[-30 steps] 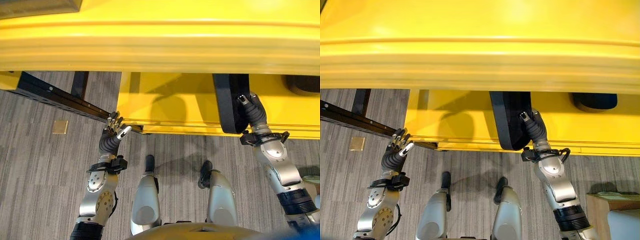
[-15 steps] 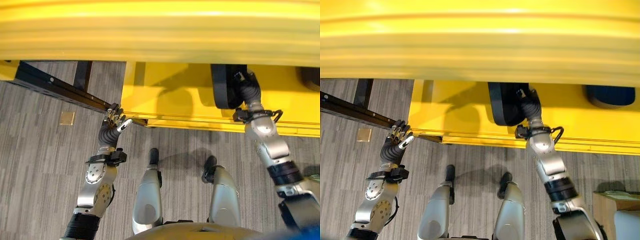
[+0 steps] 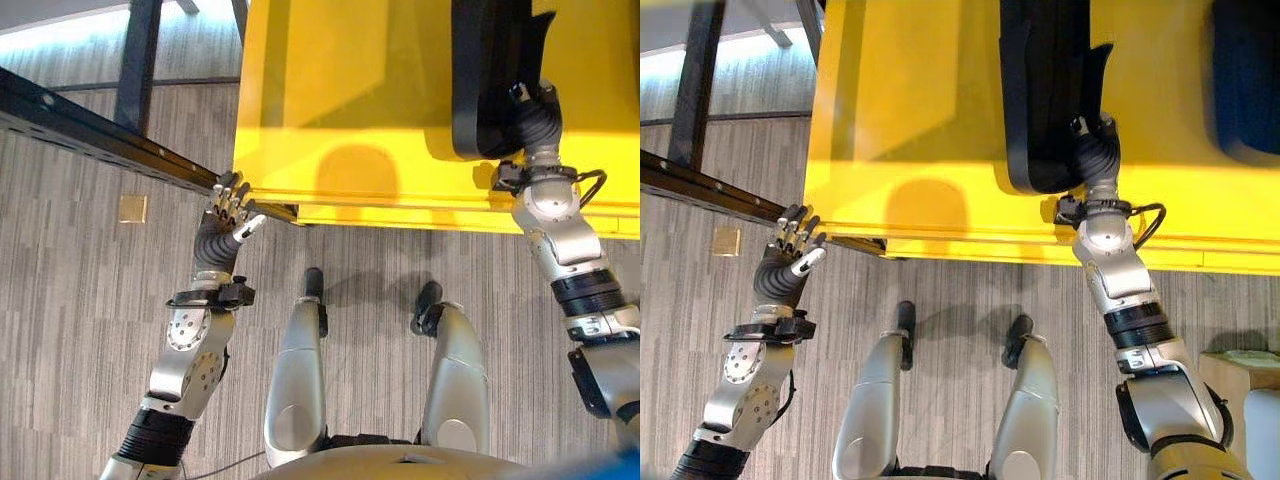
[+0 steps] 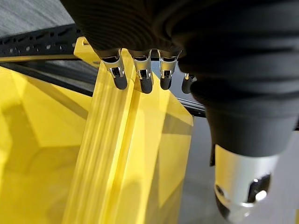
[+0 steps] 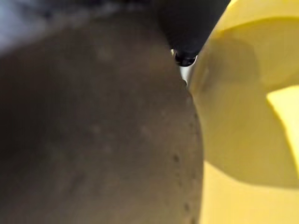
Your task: Move parts from the plastic box to the shelf.
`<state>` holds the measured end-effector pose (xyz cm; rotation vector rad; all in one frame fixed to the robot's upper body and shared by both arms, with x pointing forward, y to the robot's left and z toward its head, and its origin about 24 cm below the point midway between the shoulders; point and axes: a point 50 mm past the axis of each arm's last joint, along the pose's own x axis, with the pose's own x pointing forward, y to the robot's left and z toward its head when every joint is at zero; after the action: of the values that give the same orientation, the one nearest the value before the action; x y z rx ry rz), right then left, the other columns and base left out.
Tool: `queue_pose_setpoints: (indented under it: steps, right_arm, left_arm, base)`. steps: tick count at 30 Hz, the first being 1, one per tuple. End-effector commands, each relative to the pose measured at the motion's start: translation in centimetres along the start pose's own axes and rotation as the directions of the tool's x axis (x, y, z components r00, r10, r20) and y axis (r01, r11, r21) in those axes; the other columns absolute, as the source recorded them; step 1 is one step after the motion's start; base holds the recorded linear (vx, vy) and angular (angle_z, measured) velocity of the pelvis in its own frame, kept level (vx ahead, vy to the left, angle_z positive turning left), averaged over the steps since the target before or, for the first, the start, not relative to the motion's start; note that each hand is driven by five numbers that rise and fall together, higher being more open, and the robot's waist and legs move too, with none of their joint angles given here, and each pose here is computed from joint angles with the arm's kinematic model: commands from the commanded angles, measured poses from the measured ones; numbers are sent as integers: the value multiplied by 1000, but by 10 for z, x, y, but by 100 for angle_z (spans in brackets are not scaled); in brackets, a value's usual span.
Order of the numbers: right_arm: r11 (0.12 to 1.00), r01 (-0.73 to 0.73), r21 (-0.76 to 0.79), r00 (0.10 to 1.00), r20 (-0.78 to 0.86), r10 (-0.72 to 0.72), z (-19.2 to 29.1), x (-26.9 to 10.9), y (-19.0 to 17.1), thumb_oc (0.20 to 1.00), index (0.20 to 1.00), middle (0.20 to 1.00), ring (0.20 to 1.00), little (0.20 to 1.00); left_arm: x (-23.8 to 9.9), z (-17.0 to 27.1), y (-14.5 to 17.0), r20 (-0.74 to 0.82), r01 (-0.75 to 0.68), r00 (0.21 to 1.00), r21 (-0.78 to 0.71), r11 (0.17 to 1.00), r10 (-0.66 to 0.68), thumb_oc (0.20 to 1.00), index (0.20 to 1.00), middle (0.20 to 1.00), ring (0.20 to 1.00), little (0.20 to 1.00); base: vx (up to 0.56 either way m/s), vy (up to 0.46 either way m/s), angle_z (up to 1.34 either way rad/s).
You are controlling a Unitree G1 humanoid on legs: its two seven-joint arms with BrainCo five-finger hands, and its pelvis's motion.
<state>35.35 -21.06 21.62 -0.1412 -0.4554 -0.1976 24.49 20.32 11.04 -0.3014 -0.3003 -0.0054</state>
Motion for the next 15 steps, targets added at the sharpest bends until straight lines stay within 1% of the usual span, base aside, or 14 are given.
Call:
queue_pose_setpoints:
  steps: [1, 3, 4, 5, 9, 12, 15]
  right_arm:
    - [996, -20, 82, 986, 166, 6, 36, 8, 6, 200, 200, 200, 200, 200]
    - [996, -10, 87, 986, 166, -4, 37, 10, 4, 200, 200, 200, 200, 200]
    - [996, -10, 87, 986, 166, -4, 37, 10, 4, 200, 200, 200, 200, 200]
    - [996, 1, 91, 986, 167, -16, 37, 12, 1, 200, 200, 200, 200, 200]
    - [995, 3, 96, 986, 166, -19, 38, 14, 1, 200, 200, 200, 200, 200]
    - [996, 5, 90, 985, 174, -20, 42, 18, 2, 200, 200, 200, 200, 200]
    - [996, 7, 90, 983, 180, -23, 45, 22, 3, 200, 200, 200, 200, 200]
  left_arm:
    - [11, 35, -39, 178, 212, 963, -37, 977, -202, 1000, 1000, 1000, 1000, 1000]
    - [14, 49, -46, 246, 252, 941, -45, 967, -234, 1000, 1000, 1000, 1000, 1000]
    - [14, 49, -46, 246, 252, 941, -45, 967, -234, 1000, 1000, 1000, 1000, 1000]
    - [15, 57, -52, 291, 281, 922, -51, 958, -255, 1000, 1000, 1000, 1000, 1000]
    - [17, 63, -61, 323, 326, 905, -103, 940, -279, 1000, 1000, 1000, 1000, 1000]
    - [20, 76, -72, 386, 380, 868, -113, 918, -311, 1000, 1000, 1000, 1000, 1000]
    - [22, 81, -77, 416, 400, 851, -117, 909, -321, 1000, 1000, 1000, 1000, 1000]
  base:
    - [-40, 8, 0]
    - [-15, 7, 1]
    - [0, 0, 0]
    - [0, 0, 0]
    - [-4, 3, -1]
    - [3, 0, -2]
    - [2, -4, -2]
